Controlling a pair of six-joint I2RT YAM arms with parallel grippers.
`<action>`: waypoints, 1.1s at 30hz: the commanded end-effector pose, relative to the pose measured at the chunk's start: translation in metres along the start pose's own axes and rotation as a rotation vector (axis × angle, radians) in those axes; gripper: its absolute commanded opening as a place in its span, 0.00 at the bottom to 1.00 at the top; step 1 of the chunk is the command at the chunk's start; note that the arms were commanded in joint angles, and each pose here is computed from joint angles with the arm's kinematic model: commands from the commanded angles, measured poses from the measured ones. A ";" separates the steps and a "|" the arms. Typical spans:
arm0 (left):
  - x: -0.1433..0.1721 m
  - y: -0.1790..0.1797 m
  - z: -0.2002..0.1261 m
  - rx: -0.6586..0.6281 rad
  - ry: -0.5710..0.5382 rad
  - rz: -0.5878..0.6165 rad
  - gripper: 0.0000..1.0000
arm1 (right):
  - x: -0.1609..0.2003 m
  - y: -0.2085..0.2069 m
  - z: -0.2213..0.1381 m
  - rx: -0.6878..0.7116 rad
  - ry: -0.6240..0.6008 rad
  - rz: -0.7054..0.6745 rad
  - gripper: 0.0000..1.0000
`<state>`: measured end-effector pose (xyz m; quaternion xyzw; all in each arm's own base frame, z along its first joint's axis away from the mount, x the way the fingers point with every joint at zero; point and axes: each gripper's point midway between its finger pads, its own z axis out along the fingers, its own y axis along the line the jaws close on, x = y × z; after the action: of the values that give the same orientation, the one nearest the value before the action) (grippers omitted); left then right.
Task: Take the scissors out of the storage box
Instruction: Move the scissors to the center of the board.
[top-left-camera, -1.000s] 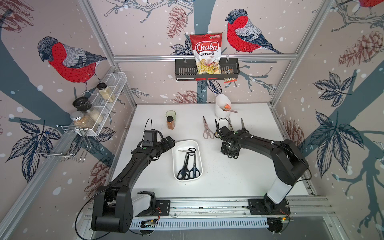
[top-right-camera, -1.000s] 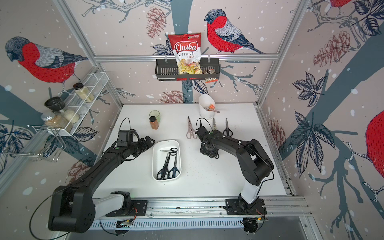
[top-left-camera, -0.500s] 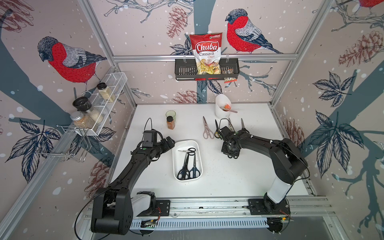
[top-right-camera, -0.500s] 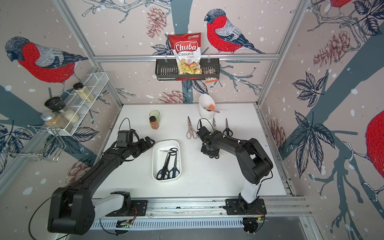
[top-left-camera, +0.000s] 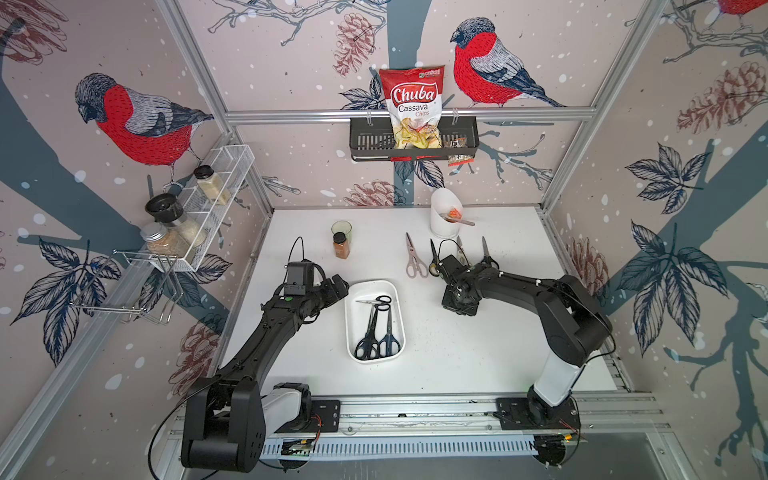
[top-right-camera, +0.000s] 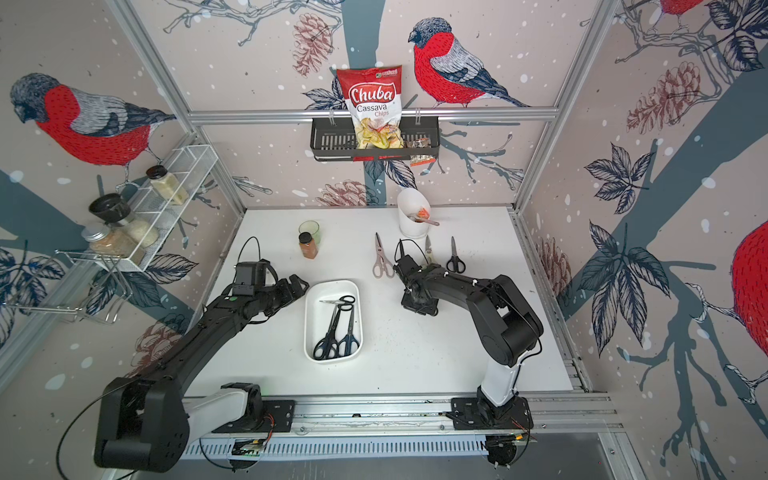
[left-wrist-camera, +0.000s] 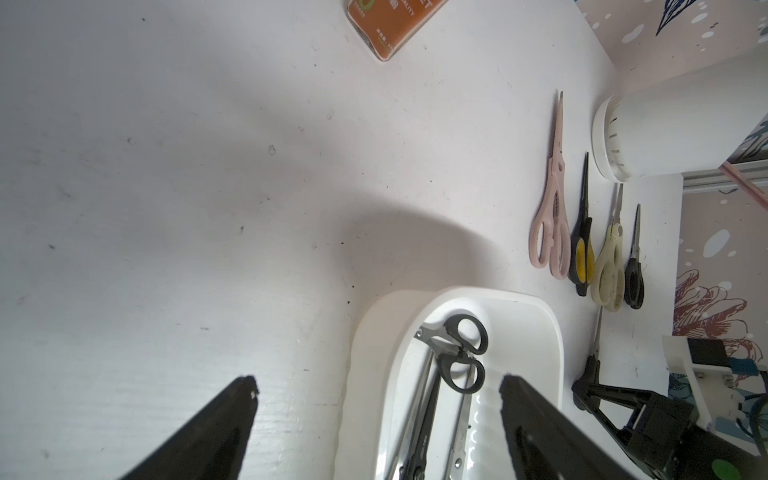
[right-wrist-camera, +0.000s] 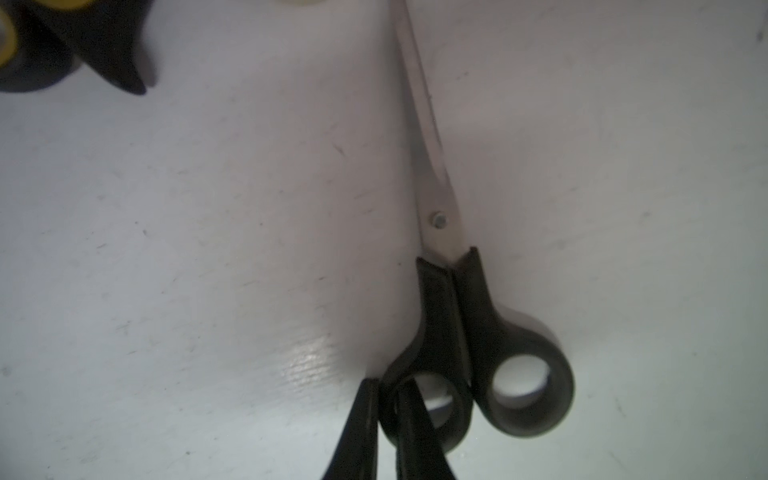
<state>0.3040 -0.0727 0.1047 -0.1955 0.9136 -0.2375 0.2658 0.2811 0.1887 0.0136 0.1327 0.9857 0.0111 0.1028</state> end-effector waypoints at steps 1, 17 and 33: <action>0.001 0.001 0.000 0.000 -0.002 0.007 0.95 | 0.008 -0.016 0.002 0.047 0.025 -0.001 0.08; 0.000 -0.001 0.004 0.013 0.004 0.006 0.95 | -0.018 -0.093 -0.012 0.132 0.031 -0.045 0.00; 0.000 0.001 -0.004 -0.003 -0.007 0.006 0.95 | -0.027 -0.117 -0.002 0.153 0.058 -0.049 0.34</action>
<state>0.3023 -0.0713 0.1058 -0.1939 0.9133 -0.2367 0.2689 0.2745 0.0692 0.0148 0.1187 0.9891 -0.0609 0.0619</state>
